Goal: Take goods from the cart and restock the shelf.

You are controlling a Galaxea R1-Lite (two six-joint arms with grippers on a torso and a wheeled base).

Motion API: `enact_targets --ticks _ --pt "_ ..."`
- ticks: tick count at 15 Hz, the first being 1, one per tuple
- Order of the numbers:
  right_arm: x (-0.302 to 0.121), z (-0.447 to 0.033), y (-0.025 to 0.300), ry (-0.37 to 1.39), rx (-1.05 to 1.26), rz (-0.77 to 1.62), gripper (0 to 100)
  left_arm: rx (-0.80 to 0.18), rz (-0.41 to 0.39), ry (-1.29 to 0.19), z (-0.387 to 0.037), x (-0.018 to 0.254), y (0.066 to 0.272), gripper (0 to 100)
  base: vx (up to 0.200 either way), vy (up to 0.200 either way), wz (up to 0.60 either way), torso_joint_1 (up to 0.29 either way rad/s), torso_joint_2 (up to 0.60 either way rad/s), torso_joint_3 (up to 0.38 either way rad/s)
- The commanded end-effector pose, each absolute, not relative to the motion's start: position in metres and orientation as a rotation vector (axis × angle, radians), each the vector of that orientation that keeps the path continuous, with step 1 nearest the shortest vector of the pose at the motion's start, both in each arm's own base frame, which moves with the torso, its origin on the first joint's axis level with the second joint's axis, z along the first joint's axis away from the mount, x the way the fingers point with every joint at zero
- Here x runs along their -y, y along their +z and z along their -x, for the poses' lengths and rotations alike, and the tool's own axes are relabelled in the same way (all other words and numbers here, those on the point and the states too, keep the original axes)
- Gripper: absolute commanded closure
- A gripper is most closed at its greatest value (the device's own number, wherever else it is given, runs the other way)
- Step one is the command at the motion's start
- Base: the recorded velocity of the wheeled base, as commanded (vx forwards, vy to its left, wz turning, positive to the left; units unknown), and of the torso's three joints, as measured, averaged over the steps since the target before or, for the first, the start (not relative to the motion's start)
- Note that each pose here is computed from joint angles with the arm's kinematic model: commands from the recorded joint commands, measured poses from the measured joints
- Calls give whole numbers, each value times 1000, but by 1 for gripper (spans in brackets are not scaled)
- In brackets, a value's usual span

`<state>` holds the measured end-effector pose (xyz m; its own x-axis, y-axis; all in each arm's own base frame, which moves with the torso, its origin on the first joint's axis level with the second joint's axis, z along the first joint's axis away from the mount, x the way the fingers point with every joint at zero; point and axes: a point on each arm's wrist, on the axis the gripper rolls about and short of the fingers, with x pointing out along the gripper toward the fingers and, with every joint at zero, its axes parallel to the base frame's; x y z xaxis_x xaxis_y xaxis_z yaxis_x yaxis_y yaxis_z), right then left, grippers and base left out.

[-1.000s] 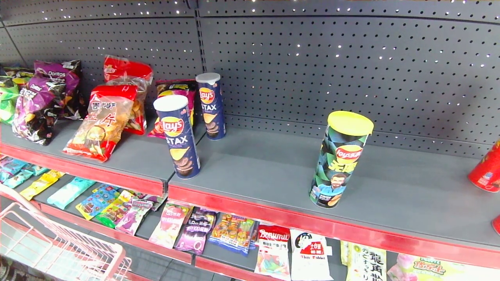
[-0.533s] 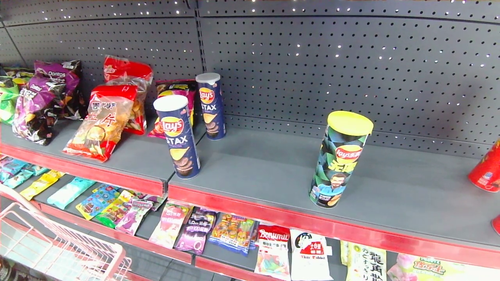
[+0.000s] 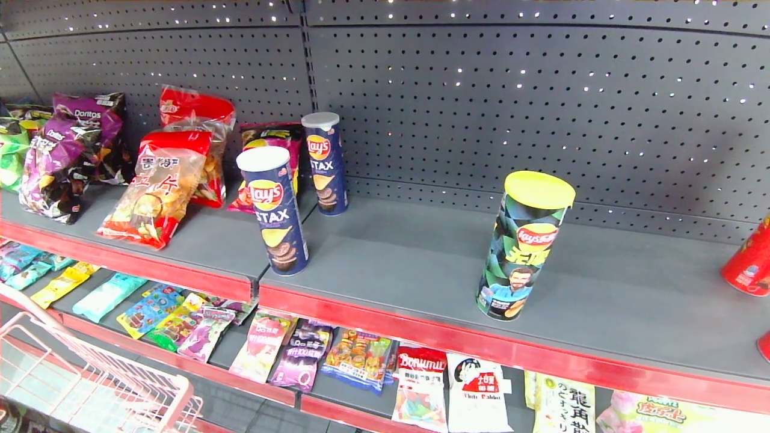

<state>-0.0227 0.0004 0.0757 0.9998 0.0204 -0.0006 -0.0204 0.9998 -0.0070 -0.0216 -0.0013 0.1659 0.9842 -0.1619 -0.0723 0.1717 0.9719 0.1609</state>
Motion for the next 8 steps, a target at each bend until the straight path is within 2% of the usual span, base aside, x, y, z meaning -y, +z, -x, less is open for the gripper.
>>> enact_targets --ticks 1,8 --pt "0 23 76 21 0 8 0 -62 -168 -172 21 1 166 100 0 0 -600 2 -2 2" --pt "0 23 76 21 2 8 0 -66 -145 -171 21 1 167 100 0 0 -600 6 1 4"
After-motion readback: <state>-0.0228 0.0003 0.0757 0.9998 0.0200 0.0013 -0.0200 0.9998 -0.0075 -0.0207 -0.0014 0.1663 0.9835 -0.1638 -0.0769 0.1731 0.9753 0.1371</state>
